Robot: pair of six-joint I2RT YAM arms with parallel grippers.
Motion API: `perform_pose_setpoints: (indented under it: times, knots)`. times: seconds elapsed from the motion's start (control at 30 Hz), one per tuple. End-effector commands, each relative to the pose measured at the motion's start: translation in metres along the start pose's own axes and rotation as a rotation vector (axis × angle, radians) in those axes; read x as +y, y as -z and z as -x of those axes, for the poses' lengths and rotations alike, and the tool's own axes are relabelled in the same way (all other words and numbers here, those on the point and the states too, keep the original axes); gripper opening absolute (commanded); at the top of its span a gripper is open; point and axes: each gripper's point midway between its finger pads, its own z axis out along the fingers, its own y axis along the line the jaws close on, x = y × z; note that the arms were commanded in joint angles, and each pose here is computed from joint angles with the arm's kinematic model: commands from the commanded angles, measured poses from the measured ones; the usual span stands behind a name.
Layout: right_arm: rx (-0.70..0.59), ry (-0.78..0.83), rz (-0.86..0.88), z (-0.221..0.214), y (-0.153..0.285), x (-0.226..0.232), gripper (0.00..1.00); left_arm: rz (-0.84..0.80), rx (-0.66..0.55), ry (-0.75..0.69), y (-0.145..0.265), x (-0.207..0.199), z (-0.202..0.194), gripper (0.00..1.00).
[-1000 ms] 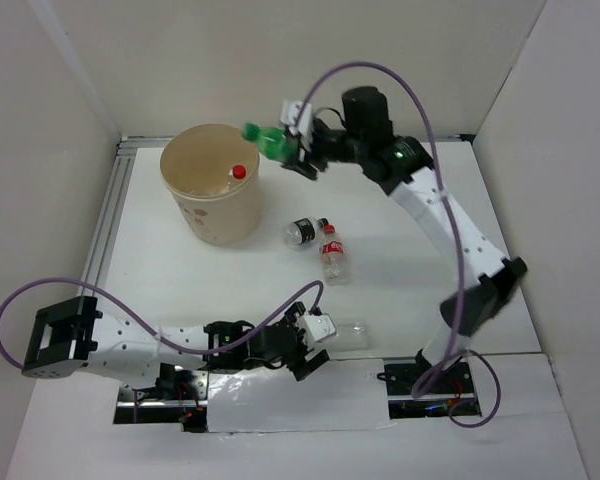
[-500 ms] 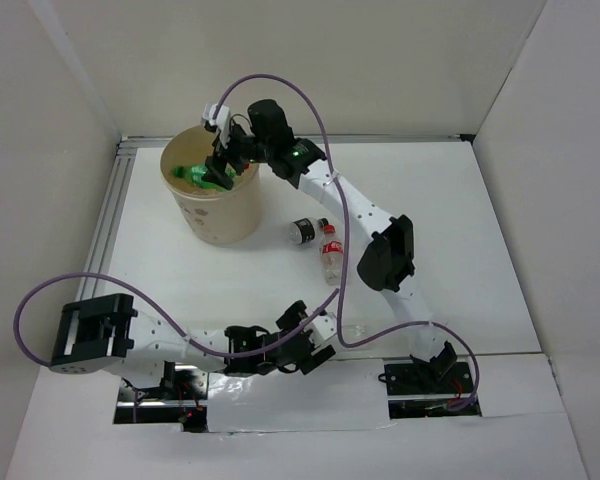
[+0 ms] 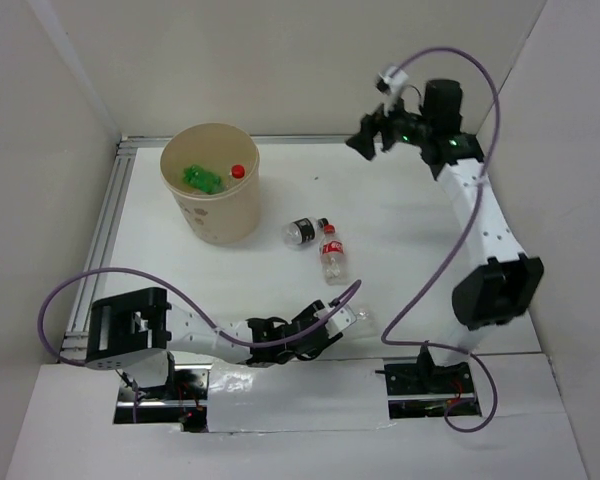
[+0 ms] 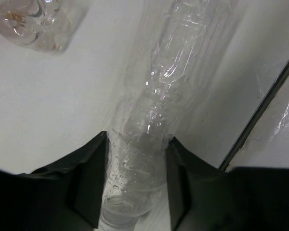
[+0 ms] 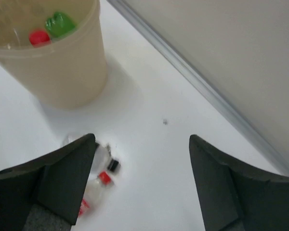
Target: Put the plastic bottles in the bin
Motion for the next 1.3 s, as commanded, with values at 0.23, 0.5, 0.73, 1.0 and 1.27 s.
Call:
perform_pose_setpoints:
  times: [0.23,0.5,0.73,1.0,1.27]
  knots:
    - [0.126,-0.175,0.0,-0.116,0.12,0.028,0.68,0.06,-0.305,0.122,0.081,0.046,0.11,0.0]
    - [0.224,-0.286,-0.1,-0.162,0.11,0.026,1.0,0.439,-0.634,0.357,0.19,0.225,0.188,0.0]
    - [0.276,-0.275,0.0,-0.174,0.073,0.058,0.93,0.81,-0.705,0.524,0.233,0.376,0.184,0.05]
    - [0.319,-0.324,0.029,-0.185,0.039,0.074,0.96,0.907,-0.578,0.582,0.194,0.453,0.166,0.46]
    - [0.408,-0.616,-0.038,-0.231,0.008,0.08,1.0,0.92,-0.586,0.549,0.216,0.456,0.176,1.0]
